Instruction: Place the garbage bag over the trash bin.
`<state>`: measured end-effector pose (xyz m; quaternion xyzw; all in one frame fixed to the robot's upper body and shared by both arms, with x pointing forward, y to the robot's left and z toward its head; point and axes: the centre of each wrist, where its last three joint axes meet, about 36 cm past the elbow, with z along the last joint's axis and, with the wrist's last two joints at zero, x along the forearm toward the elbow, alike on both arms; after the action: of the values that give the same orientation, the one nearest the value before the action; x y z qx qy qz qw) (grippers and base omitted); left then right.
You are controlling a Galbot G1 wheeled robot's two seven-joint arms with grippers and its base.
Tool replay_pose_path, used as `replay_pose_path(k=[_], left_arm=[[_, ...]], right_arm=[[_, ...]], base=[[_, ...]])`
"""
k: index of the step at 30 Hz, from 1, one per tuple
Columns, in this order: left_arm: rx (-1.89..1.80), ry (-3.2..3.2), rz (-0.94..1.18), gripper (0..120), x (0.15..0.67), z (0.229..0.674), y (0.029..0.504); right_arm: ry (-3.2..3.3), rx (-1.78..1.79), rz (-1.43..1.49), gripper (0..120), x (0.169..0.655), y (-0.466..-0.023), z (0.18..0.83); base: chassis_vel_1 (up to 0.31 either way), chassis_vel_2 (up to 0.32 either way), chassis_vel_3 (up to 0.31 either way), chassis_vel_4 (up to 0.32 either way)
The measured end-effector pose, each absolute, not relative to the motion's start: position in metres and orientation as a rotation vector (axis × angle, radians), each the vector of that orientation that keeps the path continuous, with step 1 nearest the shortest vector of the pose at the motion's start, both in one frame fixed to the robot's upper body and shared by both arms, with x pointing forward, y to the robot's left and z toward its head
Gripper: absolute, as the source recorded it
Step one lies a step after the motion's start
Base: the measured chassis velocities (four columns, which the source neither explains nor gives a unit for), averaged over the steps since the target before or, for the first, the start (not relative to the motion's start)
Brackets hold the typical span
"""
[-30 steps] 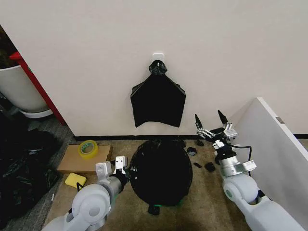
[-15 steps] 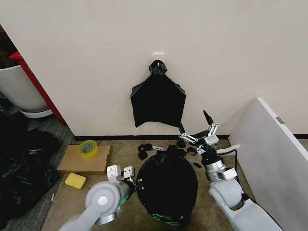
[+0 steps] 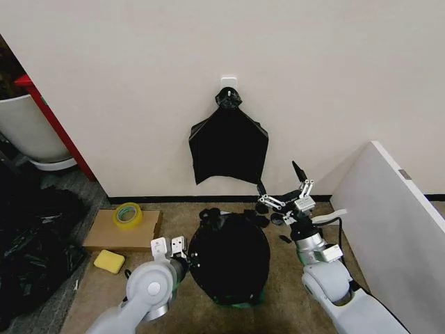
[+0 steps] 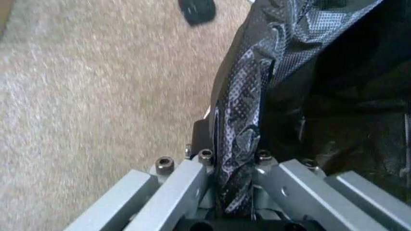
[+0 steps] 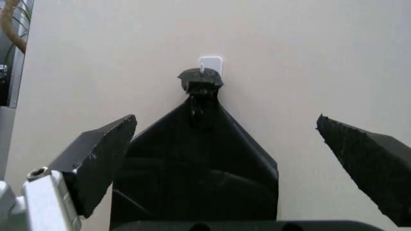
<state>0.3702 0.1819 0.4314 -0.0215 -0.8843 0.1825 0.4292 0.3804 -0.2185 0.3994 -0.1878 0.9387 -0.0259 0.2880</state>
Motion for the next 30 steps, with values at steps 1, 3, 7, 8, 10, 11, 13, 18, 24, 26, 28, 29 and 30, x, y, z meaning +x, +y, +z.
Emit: replay_pose_path(k=[1, 3, 7, 8, 10, 11, 13, 18, 24, 26, 28, 29, 30], left_arm=[[-0.054, -2.207, 0.455, 0, 0.370, 0.431, 0.182], [-0.054, -2.219, 0.459, 0, 0.372, 0.435, 0.182], [-0.057, -2.227, 0.444, 0, 0.370, 0.440, 0.183], [-0.058, -2.226, 0.435, 0, 0.368, 0.441, 0.183], [-0.060, -2.226, 0.428, 0, 0.368, 0.443, 0.182], [-0.061, -2.226, 0.424, 0, 0.368, 0.443, 0.182], [-0.058, -2.236, 0.407, 0, 0.367, 0.443, 0.180], [-0.054, -2.257, 0.403, 11, 0.365, 0.442, 0.179], [-0.069, -2.329, 0.368, 36, 0.352, 0.462, 0.184], [-0.074, -2.336, 0.363, 39, 0.349, 0.465, 0.185], [-0.088, -2.344, 0.358, 47, 0.343, 0.471, 0.186], [-0.101, -2.344, 0.357, 54, 0.338, 0.475, 0.186], [-0.103, -2.343, 0.357, 54, 0.337, 0.476, 0.186]], right_arm=[[2.507, -0.501, -0.069, 100, 0.380, -0.218, 0.399], [2.507, -0.504, -0.069, 100, 0.380, -0.219, 0.400], [2.508, -0.505, -0.071, 100, 0.380, -0.220, 0.400], [2.509, -0.505, -0.071, 100, 0.380, -0.220, 0.400], [2.509, -0.505, -0.071, 100, 0.380, -0.221, 0.400], [2.509, -0.504, -0.071, 100, 0.380, -0.221, 0.400], [2.509, -0.504, -0.071, 100, 0.380, -0.221, 0.400], [2.513, -0.502, -0.068, 100, 0.381, -0.221, 0.399], [2.517, -0.500, -0.064, 100, 0.381, -0.220, 0.399], [2.517, -0.500, -0.063, 100, 0.381, -0.220, 0.399], [2.519, -0.498, -0.061, 100, 0.381, -0.221, 0.399], [2.521, -0.496, -0.059, 100, 0.381, -0.221, 0.399], [2.521, -0.496, -0.059, 100, 0.381, -0.221, 0.399]], base=[[0.000, 0.000, 0.000, 0.000], [0.000, 0.000, 0.000, 0.000], [0.000, 0.000, 0.000, 0.000], [0.000, 0.000, 0.000, 0.000], [0.000, 0.000, 0.000, 0.000], [0.000, 0.000, 0.000, 0.000], [0.000, 0.000, 0.000, 0.000], [0.000, 0.000, 0.000, 0.000], [0.000, 0.000, 0.000, 0.000], [0.000, 0.000, 0.000, 0.000], [0.000, 0.000, 0.000, 0.000], [0.000, 0.000, 0.000, 0.000], [0.000, 0.000, 0.000, 0.000]])
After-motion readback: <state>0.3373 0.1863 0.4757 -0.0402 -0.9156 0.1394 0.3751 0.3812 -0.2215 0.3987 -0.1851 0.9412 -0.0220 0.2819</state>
